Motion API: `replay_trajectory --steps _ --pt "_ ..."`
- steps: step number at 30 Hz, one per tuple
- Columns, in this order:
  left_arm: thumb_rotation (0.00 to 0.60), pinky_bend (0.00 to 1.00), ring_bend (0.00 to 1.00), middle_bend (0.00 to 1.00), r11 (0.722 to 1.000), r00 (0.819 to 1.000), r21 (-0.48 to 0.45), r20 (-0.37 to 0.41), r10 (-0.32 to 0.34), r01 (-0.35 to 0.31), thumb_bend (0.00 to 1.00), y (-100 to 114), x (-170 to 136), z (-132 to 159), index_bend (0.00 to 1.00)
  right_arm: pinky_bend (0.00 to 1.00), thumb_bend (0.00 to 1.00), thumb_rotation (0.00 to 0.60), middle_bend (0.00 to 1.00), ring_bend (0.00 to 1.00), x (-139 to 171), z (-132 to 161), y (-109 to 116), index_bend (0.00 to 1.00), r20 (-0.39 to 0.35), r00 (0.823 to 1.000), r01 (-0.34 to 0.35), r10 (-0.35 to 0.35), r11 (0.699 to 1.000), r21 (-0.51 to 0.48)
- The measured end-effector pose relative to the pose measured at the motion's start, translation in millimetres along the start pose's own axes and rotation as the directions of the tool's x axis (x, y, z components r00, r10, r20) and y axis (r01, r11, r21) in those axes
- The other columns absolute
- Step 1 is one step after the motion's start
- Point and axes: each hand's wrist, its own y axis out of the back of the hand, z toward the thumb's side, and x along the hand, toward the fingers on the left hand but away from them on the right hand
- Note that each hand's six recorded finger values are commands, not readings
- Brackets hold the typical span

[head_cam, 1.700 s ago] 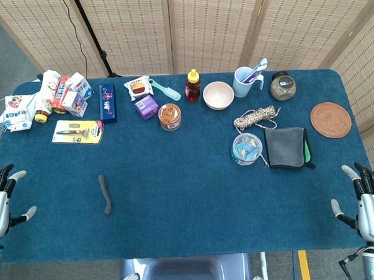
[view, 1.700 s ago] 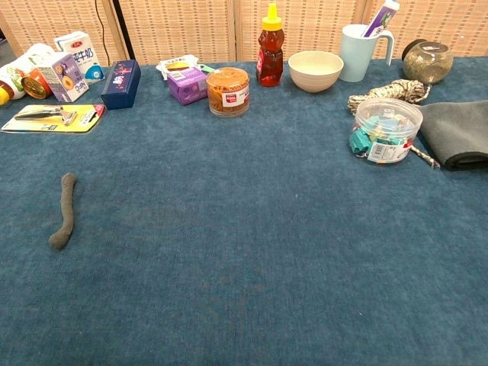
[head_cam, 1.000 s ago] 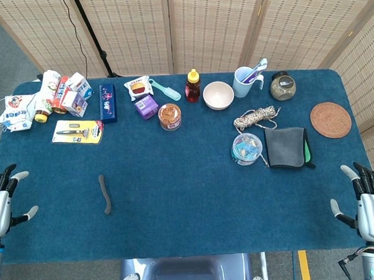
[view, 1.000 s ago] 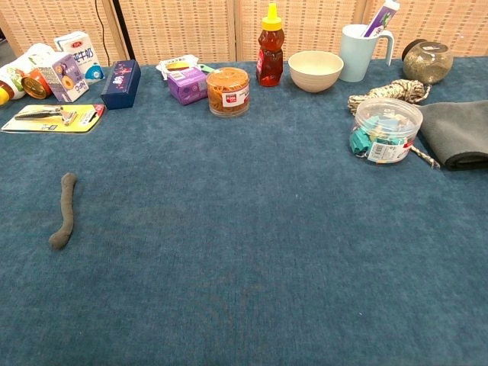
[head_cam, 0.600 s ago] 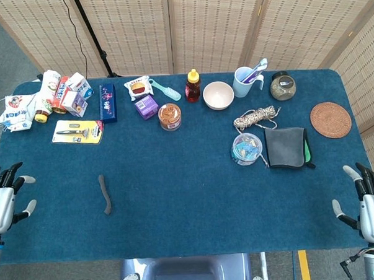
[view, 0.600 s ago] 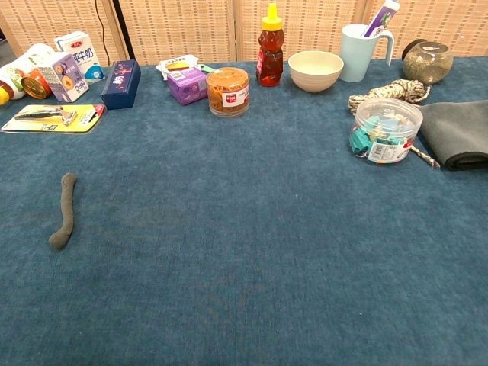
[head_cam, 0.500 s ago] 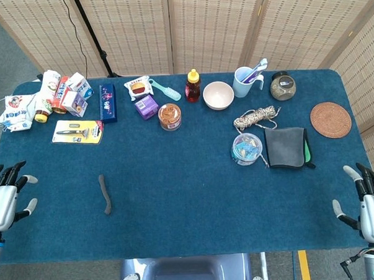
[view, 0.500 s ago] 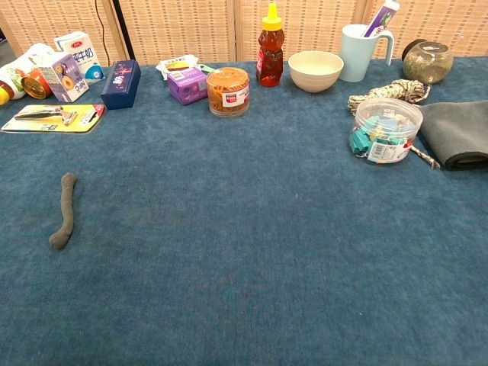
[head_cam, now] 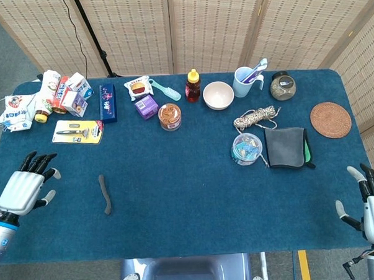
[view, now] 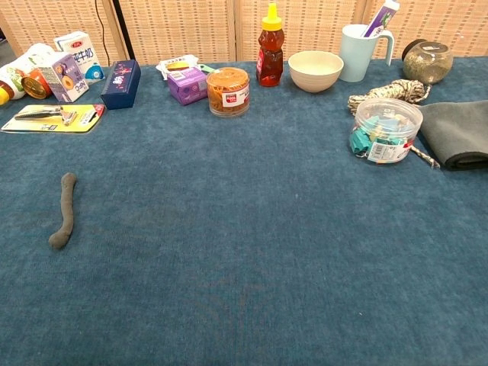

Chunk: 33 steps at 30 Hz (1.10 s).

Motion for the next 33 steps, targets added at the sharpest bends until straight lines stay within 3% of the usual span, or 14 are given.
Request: replay_trajectory --steps 4,13,33 --pt "0.600 0.03 0.08 0.13 0.999 0.997 0.034 0.070 -0.029 0.027 0.29 -5 13 8 0.34 0.00 0.36 0.600 0.05 0.03 1 -1 -1 0.16 0.004 1.000 -0.002 0.002 1.000 -0.001" --pt "0.600 0.03 0.09 0.13 0.993 0.983 0.076 0.150 -0.103 0.092 0.29 -24 36 19 0.37 0.00 0.36 0.600 0.05 0.03 -1 -1 -3 0.16 0.001 1.000 -0.007 0.007 1.000 -0.003" --pt "0.600 0.03 0.10 0.14 0.980 0.964 0.112 0.195 -0.182 0.163 0.29 -73 78 35 0.39 0.00 0.36 0.600 0.05 0.03 3 -5 -2 0.16 0.019 1.000 -0.004 0.004 1.000 0.000"
